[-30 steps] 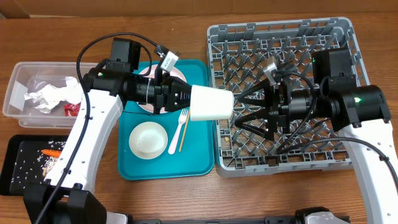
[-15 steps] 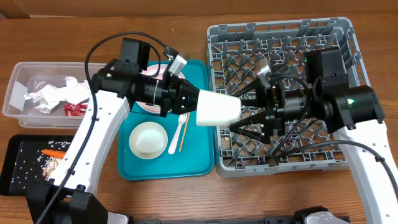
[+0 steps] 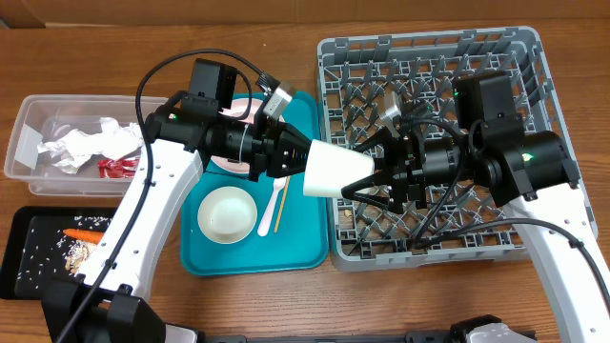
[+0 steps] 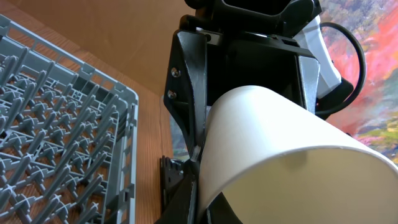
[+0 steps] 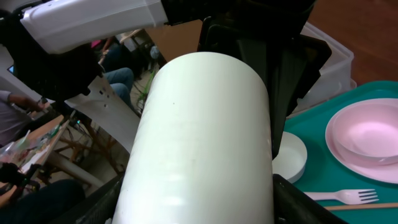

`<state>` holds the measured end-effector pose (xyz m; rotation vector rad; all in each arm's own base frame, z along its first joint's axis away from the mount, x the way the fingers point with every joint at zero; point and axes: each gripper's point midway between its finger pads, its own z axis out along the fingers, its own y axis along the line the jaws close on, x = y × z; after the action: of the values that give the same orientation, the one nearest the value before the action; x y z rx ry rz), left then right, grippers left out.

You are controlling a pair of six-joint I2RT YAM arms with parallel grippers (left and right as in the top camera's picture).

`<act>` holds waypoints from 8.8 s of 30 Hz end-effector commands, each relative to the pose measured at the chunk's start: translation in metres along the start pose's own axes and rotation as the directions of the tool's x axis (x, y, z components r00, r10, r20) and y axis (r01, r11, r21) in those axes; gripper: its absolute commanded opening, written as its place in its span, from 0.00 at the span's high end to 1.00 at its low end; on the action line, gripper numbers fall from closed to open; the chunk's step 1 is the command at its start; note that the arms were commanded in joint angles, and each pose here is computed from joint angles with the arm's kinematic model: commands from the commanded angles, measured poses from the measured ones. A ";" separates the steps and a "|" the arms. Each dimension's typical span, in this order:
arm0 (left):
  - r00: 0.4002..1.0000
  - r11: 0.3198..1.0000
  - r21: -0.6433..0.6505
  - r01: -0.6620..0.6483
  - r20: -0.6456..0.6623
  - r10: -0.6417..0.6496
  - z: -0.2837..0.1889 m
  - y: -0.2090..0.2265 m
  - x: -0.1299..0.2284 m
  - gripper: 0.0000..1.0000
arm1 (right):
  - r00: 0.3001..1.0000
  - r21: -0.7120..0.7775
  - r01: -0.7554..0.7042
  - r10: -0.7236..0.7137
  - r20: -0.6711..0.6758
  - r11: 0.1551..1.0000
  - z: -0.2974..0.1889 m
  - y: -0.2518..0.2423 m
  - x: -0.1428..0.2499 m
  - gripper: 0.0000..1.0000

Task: Sort waste into correct bins and load items into the dishwasher
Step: 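Grasp the cup with the right gripper, release left, move cup into rack, then lower the white cup upside down into the rack and open the right gripper, then reach the left gripper to the white bowl on the teal tray, grip rim, then lift the white bowl with the left gripper toward the right gripper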

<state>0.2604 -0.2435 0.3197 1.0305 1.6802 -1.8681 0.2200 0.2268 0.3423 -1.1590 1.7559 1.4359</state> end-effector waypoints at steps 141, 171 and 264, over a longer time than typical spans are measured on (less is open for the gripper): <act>0.925 0.764 -0.616 0.190 -0.148 -0.349 -0.044 0.087 0.070 0.04 | 0.344 0.917 -0.364 0.891 0.297 -0.165 -0.145 -0.145 0.228 0.32; 0.780 -0.245 -0.941 0.235 0.333 -0.529 -0.189 0.071 0.114 0.00 | 0.414 0.885 -0.453 0.855 0.311 -0.103 -0.148 -0.131 0.160 0.00; 0.815 0.034 -0.915 0.402 0.340 -0.469 -0.115 0.080 0.102 0.96 | 0.573 0.732 -0.578 0.818 0.051 0.360 -0.031 -0.119 0.106 0.01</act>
<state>0.2809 -0.1168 0.1786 -0.1181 2.8115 -0.4091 0.2838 0.1422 0.1924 -0.0152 2.9855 0.7077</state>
